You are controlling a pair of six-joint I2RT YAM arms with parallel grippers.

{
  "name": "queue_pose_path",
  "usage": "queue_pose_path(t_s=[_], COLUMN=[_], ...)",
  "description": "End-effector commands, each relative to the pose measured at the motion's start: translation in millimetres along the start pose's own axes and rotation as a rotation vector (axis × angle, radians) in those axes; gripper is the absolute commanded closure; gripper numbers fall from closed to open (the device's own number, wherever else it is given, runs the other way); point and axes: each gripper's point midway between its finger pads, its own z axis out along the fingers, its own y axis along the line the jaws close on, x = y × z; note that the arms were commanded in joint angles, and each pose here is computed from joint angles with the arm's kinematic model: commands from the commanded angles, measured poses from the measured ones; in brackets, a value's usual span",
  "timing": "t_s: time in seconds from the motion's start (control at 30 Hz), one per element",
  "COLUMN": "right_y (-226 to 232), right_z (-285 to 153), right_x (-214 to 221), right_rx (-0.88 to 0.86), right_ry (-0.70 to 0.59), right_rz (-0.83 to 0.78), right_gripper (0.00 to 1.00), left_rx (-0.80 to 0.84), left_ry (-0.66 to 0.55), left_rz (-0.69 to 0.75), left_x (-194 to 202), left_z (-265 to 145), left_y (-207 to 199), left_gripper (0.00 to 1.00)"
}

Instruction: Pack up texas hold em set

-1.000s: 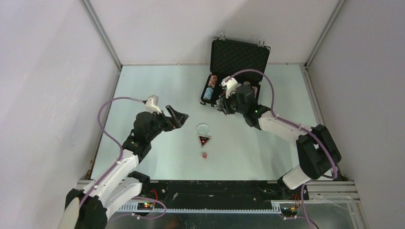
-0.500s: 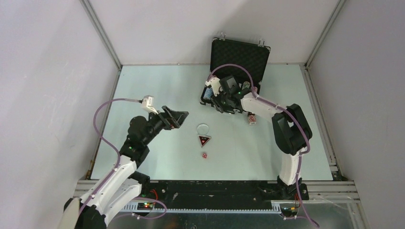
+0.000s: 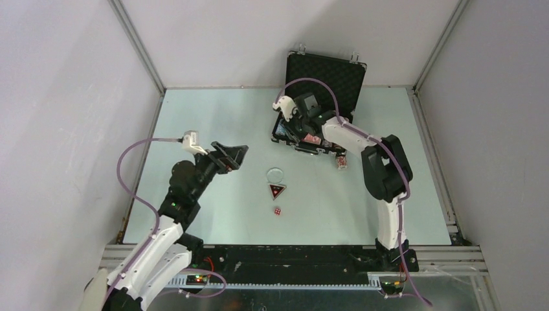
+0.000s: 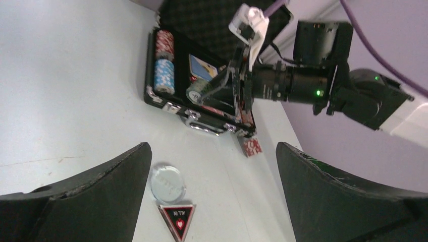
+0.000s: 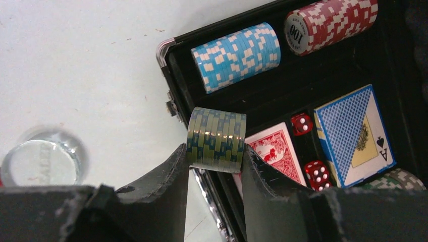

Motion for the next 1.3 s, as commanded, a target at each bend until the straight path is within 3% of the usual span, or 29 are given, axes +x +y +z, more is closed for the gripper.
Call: queue_pose_path(t_s=[0.0, 0.9, 0.93, 0.97, 1.03, 1.2, 1.27], right_y=[-20.0, -25.0, -23.6, -22.8, -20.4, -24.5, -25.7], right_z=[7.4, 34.4, 34.5, 34.0, 31.9, 22.8, 16.9], right_x=[-23.4, -8.0, -8.2, -8.1, -10.1, -19.0, -24.1], right_rx=[0.027, -0.127, -0.135, -0.142, -0.158, -0.132, -0.120], right_ry=[-0.063, -0.084, -0.084, -0.081, -0.089, -0.112, -0.126], right_rz=[-0.072, -0.278, -0.276, -0.272, -0.265, -0.242, -0.237], right_gripper=[1.00, 1.00, 0.93, 0.79, 0.65, 0.49, 0.35], left_rx=[-0.149, -0.187, -0.185, -0.183, -0.179, -0.168, -0.169], left_ry=[-0.121, -0.124, -0.124, -0.124, -0.123, -0.099, -0.094], left_rz=[-0.044, -0.039, -0.041, -0.042, -0.044, -0.045, -0.057], left_x=[-23.0, -35.2, -35.5, -35.3, -35.1, -28.8, -25.7], left_z=[-2.2, 2.3, 2.4, 2.4, 2.5, 2.5, 2.3], left_y=[23.3, 21.1, 20.4, 20.0, 19.4, 18.9, 20.6], left_gripper=[0.01, 0.00, 0.00, 0.00, 0.00, 0.00, 0.00])
